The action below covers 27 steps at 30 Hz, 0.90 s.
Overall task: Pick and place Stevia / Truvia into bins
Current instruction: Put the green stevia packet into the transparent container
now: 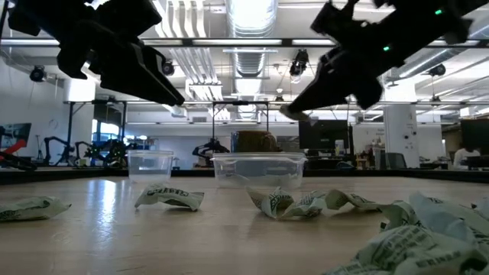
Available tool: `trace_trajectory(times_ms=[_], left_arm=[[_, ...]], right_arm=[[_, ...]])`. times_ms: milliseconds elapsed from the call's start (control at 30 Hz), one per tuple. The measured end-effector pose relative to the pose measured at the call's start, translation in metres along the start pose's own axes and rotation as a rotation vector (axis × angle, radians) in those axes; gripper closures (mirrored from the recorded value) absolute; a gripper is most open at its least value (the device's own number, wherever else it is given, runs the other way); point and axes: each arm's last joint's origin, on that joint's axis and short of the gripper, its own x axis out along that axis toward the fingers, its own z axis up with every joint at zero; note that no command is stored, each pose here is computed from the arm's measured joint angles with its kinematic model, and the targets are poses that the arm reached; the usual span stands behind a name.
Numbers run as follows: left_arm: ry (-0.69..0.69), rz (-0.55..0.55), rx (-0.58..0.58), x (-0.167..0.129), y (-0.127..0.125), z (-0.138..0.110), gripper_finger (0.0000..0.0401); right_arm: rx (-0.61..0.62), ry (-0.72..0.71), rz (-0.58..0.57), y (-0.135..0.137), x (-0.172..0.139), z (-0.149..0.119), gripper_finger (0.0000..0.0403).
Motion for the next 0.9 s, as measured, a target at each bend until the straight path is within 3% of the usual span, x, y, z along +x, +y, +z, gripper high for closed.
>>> trace_trajectory(times_ms=[133,300,567,900], left_arm=[[-0.002,0.000,-0.001,0.000,0.000,0.000,0.0241],[-0.003,0.000,-0.001,0.000,0.000,0.000,0.0241],[-0.003,0.000,-0.001,0.000,0.000,-0.001,0.0241],[-0.006,-0.001,-0.004,0.000,0.000,0.000,0.0241]], right_arm=[[0.053,-0.016,0.063,-0.014,0.018,0.000,0.0394],[0.084,0.007,0.053,-0.029,0.032,-0.005,0.0394],[0.086,0.023,0.073,-0.033,0.041,-0.009,0.0388],[0.082,0.025,0.073,-0.034,0.041,-0.010,0.0287]])
